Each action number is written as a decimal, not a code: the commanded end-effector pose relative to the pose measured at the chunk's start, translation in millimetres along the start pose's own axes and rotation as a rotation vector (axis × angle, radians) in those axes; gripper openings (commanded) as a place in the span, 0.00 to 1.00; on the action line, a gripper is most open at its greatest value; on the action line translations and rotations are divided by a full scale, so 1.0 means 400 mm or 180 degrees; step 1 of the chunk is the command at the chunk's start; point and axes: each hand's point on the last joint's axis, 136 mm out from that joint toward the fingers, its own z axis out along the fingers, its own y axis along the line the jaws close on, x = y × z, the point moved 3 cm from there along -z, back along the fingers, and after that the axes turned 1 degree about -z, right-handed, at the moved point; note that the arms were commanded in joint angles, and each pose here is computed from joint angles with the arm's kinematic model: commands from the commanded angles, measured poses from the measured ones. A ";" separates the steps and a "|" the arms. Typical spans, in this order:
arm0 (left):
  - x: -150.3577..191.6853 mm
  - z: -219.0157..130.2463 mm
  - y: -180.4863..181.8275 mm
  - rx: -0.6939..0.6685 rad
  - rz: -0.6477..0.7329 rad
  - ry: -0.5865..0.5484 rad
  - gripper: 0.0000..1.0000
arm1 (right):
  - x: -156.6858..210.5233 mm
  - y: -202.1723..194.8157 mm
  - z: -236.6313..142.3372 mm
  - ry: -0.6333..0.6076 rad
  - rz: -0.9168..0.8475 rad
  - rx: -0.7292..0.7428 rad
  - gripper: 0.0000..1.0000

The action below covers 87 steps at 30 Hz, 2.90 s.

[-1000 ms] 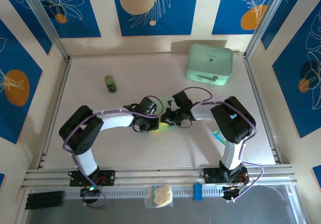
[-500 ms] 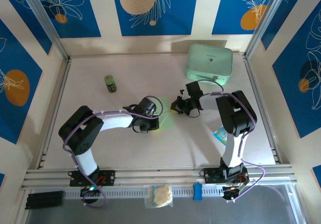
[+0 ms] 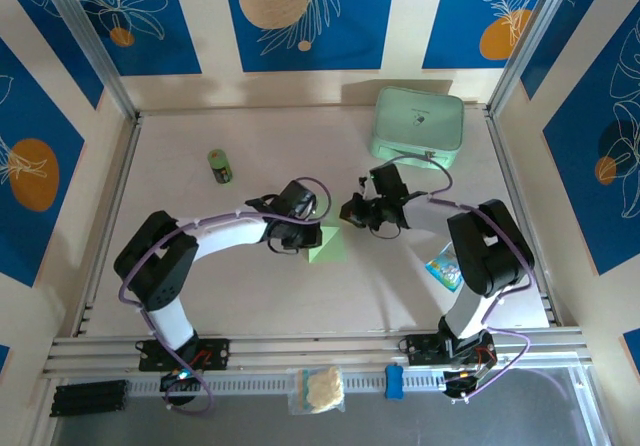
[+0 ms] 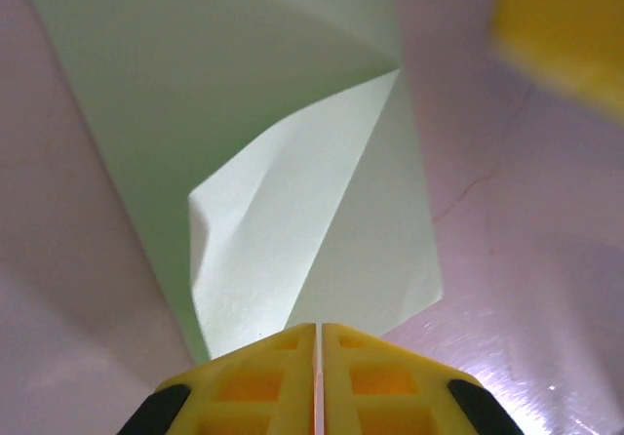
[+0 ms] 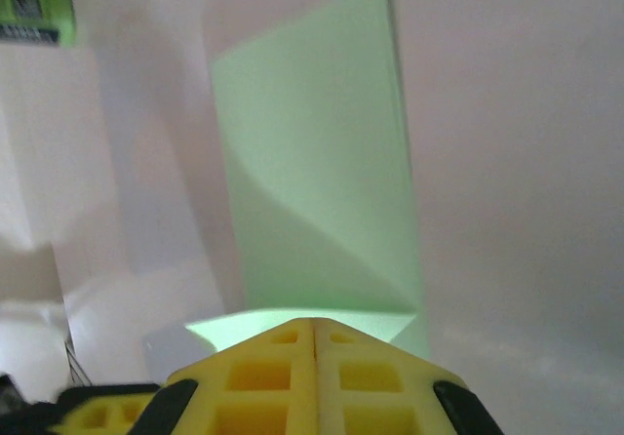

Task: Fold a paper plane with a square sheet of paper (pick it up from the middle)

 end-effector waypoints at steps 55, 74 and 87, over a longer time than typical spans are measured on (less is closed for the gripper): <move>0.031 -0.047 0.039 -0.0075 0.0114 -0.0123 0.06 | 0.081 -0.061 0.093 0.0485 0.0333 0.0418 0.02; -0.108 0.034 0.054 -0.0103 -0.0230 -0.0458 0.09 | 0.088 -0.033 -0.015 0.0017 0.1083 0.0398 0.34; -0.054 0.101 0.129 -0.0324 -0.0431 -0.0262 0.08 | 0.094 -0.033 0.004 0.0002 0.1122 0.0423 0.39</move>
